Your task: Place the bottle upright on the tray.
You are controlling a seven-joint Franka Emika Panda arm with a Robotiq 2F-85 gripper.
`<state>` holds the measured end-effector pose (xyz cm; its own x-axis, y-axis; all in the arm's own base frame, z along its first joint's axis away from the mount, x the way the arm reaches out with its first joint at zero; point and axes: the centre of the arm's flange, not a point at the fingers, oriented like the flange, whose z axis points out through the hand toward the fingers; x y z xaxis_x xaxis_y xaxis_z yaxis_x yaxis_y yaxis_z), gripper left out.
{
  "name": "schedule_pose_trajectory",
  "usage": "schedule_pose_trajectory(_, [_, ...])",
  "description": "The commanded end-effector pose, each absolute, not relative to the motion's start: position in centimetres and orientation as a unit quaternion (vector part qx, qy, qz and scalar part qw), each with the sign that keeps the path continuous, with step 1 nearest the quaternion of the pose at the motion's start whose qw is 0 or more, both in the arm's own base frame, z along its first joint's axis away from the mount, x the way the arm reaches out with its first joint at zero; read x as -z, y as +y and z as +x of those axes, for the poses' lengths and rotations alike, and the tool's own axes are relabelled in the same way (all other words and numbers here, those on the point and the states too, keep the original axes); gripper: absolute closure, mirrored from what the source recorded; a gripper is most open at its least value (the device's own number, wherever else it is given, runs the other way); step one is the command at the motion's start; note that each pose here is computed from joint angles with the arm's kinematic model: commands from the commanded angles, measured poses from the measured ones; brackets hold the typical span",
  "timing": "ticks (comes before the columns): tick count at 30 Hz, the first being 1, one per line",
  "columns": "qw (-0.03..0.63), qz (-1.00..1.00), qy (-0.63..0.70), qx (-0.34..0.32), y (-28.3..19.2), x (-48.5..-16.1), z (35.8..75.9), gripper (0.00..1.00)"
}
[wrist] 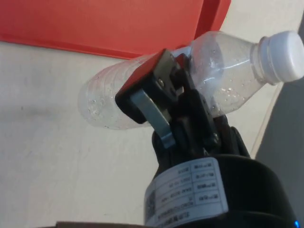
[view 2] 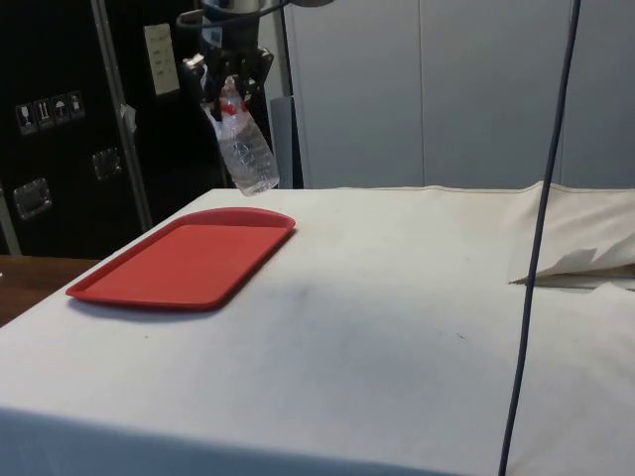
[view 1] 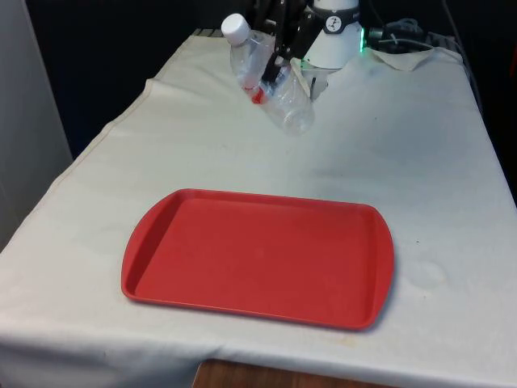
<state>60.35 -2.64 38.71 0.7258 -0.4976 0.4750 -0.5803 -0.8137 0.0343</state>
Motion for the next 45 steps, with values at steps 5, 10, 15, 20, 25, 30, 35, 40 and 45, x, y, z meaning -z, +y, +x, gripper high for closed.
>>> schedule_pose_trajectory(5, [0.108,0.919,-0.286,-0.251,-2.0,-38.8,61.0,0.66])
schedule_pose_trajectory(10, [0.122,0.914,-0.281,-0.265,-1.4,-38.8,61.4,0.66])
schedule_pose_trajectory(15, [0.132,0.912,-0.276,-0.274,-1.0,-38.7,61.6,0.66])
schedule_pose_trajectory(20, [0.146,0.907,-0.268,-0.290,-0.4,-38.6,62.0,0.66])
schedule_pose_trajectory(25, [0.157,0.904,-0.262,-0.300,0.1,-38.5,62.2,0.66])
schedule_pose_trajectory(30, [0.167,0.900,-0.255,-0.312,0.7,-38.4,62.5,0.66])
schedule_pose_trajectory(35, [0.171,0.901,-0.249,-0.310,1.0,-38.1,62.4,0.66])
schedule_pose_trajectory(40, [0.191,0.891,-0.242,-0.333,1.8,-38.3,63.0,0.66])
schedule_pose_trajectory(45, [0.204,0.886,-0.235,-0.343,2.5,-38.2,63.2,0.66])
